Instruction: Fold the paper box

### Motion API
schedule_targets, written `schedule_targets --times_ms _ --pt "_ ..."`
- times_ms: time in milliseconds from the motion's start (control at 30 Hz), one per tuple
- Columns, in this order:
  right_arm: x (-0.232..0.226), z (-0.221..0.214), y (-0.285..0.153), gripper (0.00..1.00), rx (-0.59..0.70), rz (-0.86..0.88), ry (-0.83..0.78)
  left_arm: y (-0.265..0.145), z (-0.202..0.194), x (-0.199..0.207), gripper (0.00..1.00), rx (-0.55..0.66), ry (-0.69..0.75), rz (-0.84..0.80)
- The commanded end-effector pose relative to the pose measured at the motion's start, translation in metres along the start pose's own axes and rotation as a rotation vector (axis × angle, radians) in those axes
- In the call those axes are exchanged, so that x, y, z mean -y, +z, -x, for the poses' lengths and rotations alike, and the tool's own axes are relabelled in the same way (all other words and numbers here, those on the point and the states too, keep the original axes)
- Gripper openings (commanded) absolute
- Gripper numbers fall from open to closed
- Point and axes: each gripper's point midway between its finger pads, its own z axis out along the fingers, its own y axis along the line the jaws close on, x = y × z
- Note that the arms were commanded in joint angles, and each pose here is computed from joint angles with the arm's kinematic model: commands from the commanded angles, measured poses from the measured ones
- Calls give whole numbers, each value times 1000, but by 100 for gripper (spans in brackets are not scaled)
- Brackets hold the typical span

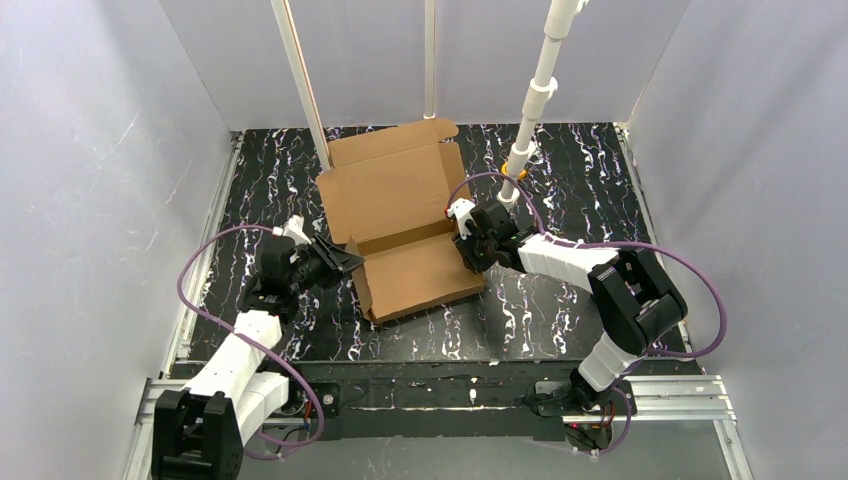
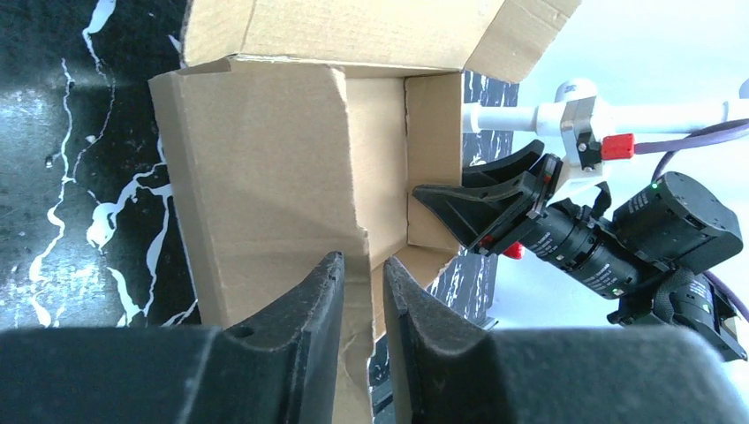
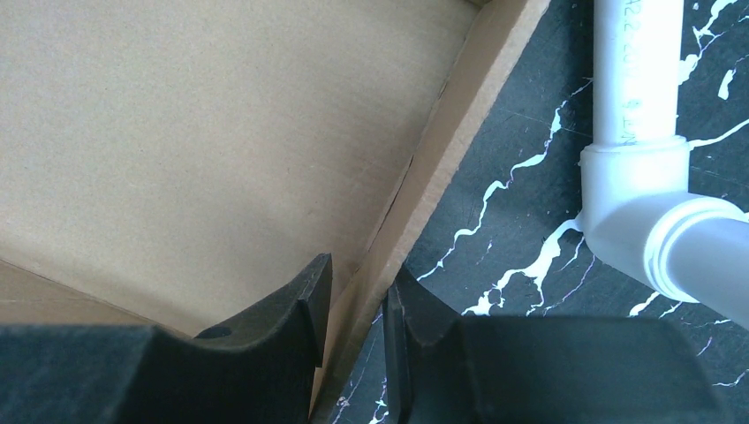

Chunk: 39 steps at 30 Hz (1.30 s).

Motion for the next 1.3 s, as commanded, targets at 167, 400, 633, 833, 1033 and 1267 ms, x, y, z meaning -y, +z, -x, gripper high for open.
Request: schedule_targets --times_ms 167,400,633,833,1033,1267 --pt "-11 4 5 34 -11 50 -6 0 -1 -15 10 -1 -38 8" --pt "-11 4 5 34 -9 50 -7 2 -5 -31 14 -22 -45 50" --pt "-11 4 5 34 -11 49 -6 -2 -7 -46 24 -46 -15 144" --pt "-11 3 7 34 -15 51 -6 -11 -8 -53 51 -78 22 223" --pt "-11 3 6 34 -13 49 -6 5 -18 -54 56 -171 -35 191" --pt "-12 2 7 34 -17 53 -7 12 -24 -48 60 -232 -41 201"
